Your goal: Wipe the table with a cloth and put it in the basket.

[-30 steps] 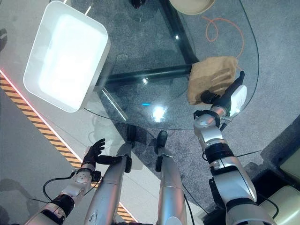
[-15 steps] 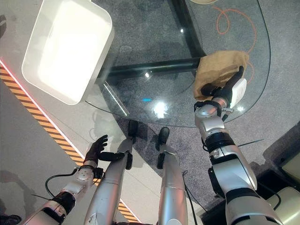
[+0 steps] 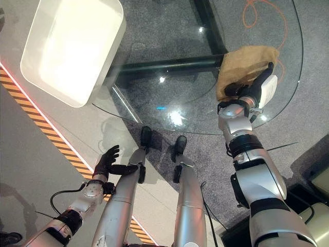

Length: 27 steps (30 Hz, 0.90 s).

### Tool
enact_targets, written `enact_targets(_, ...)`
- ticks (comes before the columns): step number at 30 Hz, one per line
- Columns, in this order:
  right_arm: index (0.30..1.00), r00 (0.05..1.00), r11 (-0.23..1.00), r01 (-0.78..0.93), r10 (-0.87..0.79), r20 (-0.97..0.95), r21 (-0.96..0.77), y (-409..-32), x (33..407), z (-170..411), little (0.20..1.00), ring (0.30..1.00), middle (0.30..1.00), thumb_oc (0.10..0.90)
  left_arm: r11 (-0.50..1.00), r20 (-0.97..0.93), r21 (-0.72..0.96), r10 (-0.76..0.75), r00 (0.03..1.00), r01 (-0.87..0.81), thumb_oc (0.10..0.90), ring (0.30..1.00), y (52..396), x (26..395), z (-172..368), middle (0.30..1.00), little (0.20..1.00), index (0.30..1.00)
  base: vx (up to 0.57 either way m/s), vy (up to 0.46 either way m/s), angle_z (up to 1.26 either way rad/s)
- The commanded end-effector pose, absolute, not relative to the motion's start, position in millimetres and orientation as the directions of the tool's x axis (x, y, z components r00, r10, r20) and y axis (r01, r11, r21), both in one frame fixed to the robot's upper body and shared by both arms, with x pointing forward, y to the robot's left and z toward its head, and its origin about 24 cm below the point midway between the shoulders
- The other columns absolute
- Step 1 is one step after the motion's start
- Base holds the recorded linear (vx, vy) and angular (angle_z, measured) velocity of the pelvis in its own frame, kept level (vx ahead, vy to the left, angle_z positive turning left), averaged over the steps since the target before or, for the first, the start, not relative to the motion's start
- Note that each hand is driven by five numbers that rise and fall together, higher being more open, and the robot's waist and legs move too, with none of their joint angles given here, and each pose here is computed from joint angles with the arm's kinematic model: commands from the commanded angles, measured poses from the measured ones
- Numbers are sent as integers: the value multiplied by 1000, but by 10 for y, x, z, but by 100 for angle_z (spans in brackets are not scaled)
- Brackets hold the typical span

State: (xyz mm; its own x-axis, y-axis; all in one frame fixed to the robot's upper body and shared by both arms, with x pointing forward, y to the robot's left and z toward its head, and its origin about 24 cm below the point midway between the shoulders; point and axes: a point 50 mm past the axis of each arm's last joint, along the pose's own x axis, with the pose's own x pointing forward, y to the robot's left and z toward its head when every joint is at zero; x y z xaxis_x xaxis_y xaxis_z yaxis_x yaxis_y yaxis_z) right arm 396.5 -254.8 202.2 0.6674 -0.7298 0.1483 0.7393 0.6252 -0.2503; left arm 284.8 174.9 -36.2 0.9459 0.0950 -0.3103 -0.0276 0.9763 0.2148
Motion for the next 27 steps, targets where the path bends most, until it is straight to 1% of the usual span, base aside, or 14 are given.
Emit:
enact_targets(1,728,702,628,698,-694,157,-345,-2796,3941,2139,700,728,728,600,980,-319,201,68,945,-3,800,900,1644,2713,-446,900,900,900,0,0,0)
enact_targets(2,420,710,632,688,-687,155,-356,-2786,3948,2139,340,420,420,240,980,-320,200,66,945,-1,800,900,1642,2711,-447,900,900,900,0,0,0)
enact_targets(3,300,714,634,685,-683,155,-359,-2778,3952,2147,200,300,300,100,980,-319,198,65,946,0,800,900,1638,2710,-443,900,900,900,0,0,0)
enact_targets(6,300,722,633,674,-673,160,-381,-2762,3962,2161,200,300,300,100,981,-316,192,59,947,3,800,900,1628,2704,-443,900,900,900,1,6,1)
enact_targets(18,300,722,634,675,-673,162,-377,-2743,3974,2170,200,300,300,100,984,-307,176,46,951,9,800,900,1605,2690,-437,900,900,900,-1,7,1)
enact_targets(21,354,724,639,674,-670,161,-371,-2714,3982,2170,263,354,354,163,985,-305,172,49,951,4,800,900,1602,2697,-428,900,900,900,0,0,0)
enact_targets(25,349,728,644,671,-666,162,-367,-2690,3986,2171,258,349,349,158,985,-305,170,50,951,3,800,900,1595,2697,-424,900,900,900,0,0,0)
enact_targets(27,331,730,647,670,-664,163,-365,-2678,3988,2174,236,331,331,136,986,-305,168,50,951,2,800,900,1597,2695,-425,900,900,900,0,0,0)
